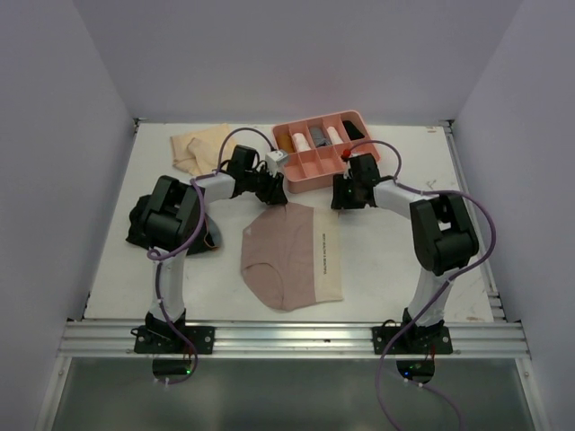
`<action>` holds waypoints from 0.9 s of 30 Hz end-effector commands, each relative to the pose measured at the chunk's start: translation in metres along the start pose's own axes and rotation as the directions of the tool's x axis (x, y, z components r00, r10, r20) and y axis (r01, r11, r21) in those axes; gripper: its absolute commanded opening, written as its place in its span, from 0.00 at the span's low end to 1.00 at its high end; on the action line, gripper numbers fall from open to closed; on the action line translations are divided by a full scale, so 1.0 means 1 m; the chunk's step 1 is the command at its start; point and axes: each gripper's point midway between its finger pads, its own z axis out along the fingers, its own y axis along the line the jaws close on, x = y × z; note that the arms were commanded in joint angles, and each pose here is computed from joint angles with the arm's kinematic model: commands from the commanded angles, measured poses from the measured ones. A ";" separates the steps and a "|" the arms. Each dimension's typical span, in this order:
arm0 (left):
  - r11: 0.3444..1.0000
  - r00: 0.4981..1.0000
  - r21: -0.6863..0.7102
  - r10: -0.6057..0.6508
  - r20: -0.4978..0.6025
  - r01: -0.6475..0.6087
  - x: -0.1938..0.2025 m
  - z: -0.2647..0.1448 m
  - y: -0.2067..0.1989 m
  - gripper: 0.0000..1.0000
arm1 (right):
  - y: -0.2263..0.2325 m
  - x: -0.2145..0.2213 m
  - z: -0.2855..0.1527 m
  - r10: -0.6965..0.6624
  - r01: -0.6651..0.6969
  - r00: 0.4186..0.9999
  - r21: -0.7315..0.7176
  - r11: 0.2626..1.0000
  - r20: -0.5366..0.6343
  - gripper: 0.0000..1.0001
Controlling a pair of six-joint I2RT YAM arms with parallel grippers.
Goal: Roll the underwear
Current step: Fold the underwear
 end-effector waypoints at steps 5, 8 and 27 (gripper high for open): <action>1.000 0.999 0.007 -0.025 -0.035 0.026 0.017 0.006 -0.001 0.39 | 0.006 0.001 -0.013 0.161 -0.161 0.987 -0.134 0.978 -0.013 0.49; 1.000 0.999 0.010 -0.027 -0.033 0.028 0.016 0.006 -0.002 0.39 | 0.007 -0.002 -0.014 0.218 -0.217 0.976 -0.176 0.960 -0.013 0.49; 0.999 0.999 0.026 -0.038 -0.038 0.039 0.018 0.008 -0.002 0.26 | 0.004 0.023 0.001 0.257 -0.270 0.963 -0.222 0.937 -0.085 0.26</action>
